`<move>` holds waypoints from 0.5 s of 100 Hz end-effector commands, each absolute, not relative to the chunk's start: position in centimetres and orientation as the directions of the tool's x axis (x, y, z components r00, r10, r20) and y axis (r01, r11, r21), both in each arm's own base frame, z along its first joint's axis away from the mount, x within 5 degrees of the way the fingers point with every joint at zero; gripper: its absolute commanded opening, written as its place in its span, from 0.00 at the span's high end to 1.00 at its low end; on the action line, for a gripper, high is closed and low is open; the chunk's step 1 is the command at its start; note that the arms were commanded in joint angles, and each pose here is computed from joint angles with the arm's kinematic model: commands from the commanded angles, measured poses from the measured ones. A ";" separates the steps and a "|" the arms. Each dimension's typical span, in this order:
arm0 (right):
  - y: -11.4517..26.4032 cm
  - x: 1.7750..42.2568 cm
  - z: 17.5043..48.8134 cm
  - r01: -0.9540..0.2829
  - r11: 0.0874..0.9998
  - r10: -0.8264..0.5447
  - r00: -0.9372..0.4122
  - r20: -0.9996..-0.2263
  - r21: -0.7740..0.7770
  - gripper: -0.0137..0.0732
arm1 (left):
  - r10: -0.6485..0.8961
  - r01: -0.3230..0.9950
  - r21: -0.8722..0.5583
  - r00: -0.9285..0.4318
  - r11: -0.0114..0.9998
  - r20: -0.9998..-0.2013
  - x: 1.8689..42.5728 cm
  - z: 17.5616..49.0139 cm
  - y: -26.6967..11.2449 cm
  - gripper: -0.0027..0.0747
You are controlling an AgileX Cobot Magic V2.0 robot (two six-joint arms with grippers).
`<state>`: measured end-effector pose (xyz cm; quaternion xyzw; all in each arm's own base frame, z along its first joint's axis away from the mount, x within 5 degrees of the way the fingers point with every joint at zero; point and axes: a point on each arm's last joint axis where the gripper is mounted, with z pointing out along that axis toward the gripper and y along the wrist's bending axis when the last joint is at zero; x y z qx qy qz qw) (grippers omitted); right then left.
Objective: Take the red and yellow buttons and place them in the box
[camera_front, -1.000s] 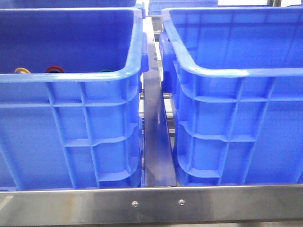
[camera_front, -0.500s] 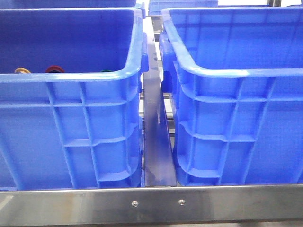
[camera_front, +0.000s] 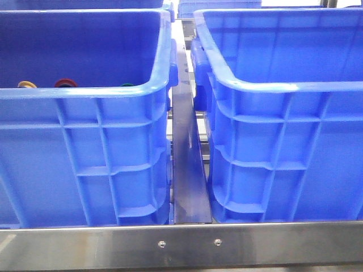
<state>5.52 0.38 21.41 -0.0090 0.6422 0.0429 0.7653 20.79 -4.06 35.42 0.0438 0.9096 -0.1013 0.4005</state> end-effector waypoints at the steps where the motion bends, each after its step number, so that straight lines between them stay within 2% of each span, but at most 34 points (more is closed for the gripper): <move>1: 0.4 5.1 22.6 -0.080 0.996 0.049 0.281 -0.958 0.027 0.92 | -0.048 0.182 -0.209 -0.631 0.961 -0.775 22.6 36.8 -5.7 0.16; 22: 0.4 5.1 22.6 -0.080 0.996 0.049 0.281 -0.958 0.027 0.92 | -0.052 0.151 -0.212 -0.685 0.966 -0.727 26.7 35.2 -9.0 0.16; 50: 0.4 5.1 22.6 -0.080 0.996 0.049 0.281 -0.958 0.027 0.92 | -0.033 0.063 -0.113 -0.722 0.992 -0.691 30.6 32.4 -12.6 0.16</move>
